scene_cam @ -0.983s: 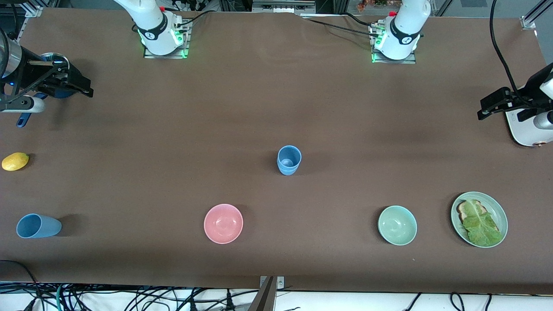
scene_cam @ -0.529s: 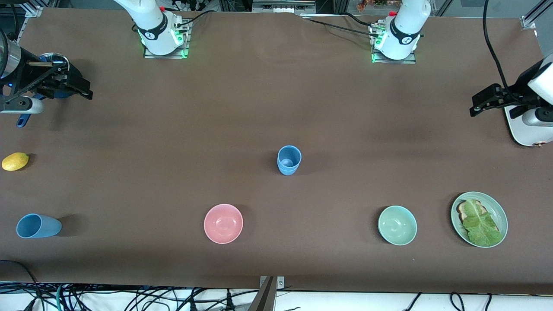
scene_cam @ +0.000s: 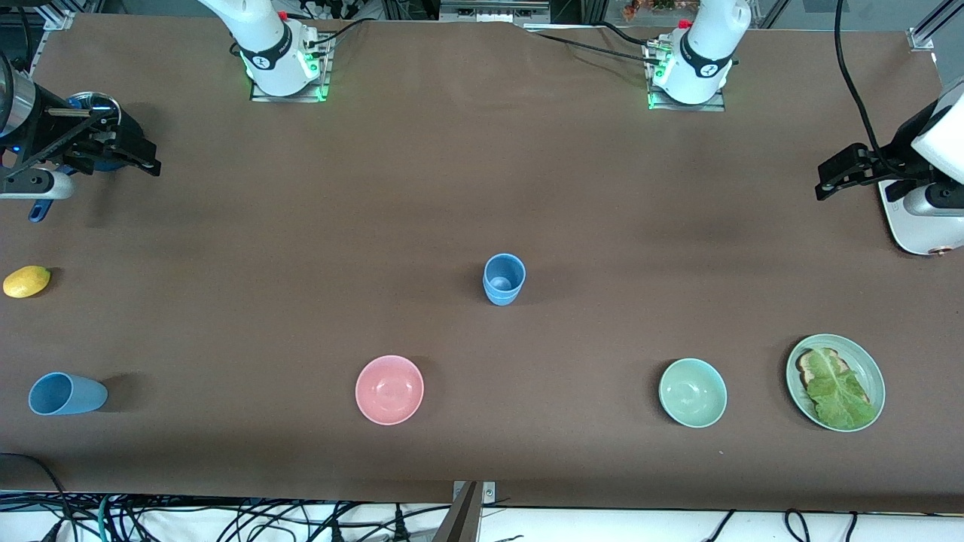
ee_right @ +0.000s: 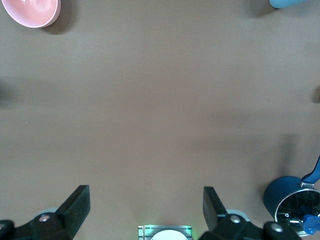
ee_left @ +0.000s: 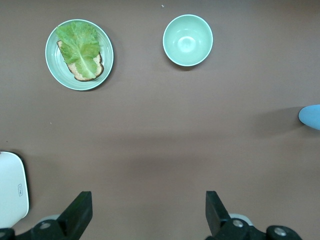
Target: Stack blue cups with both arms
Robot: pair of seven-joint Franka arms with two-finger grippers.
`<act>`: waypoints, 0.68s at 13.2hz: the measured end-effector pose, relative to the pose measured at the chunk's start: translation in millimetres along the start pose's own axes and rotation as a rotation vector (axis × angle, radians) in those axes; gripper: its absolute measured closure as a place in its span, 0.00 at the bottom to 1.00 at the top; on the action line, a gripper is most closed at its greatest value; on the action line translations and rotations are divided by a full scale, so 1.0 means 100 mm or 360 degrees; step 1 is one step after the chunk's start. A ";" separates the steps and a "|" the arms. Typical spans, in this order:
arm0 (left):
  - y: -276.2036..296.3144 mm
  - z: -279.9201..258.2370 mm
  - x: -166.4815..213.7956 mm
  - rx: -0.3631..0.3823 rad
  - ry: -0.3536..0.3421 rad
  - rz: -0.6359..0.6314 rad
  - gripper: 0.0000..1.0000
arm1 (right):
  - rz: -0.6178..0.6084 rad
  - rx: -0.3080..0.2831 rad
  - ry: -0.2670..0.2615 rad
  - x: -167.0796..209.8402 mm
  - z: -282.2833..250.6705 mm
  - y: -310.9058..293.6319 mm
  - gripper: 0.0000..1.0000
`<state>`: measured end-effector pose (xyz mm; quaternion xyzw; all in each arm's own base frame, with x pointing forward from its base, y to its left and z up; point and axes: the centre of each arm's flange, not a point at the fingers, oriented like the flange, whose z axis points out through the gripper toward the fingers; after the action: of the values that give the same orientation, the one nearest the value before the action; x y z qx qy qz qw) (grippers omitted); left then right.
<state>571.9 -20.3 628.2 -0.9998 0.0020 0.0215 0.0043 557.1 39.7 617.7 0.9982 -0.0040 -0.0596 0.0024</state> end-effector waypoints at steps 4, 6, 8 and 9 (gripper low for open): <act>-0.02 0.07 -0.05 0.0002 -0.0027 -0.0006 0.00 | -0.0004 0.0000 0.0000 0.00 0.00 -0.01 0.00; -0.03 0.08 -0.06 0.0002 -0.0031 -0.0007 0.00 | -0.0006 0.0000 0.0001 0.00 0.00 -0.01 0.00; -0.02 0.08 -0.10 0.0002 -0.0017 -0.0007 0.00 | -0.0007 0.0000 0.0002 0.00 0.00 -0.01 0.00; -0.02 0.08 -0.12 0.0003 -0.0008 -0.0007 0.00 | -0.0008 0.0000 0.0002 0.00 0.00 -0.01 0.00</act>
<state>559.2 -17.9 620.5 -0.9997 -0.0002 0.0240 0.0051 557.1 41.0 617.8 0.9983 -0.0015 -0.0591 0.0023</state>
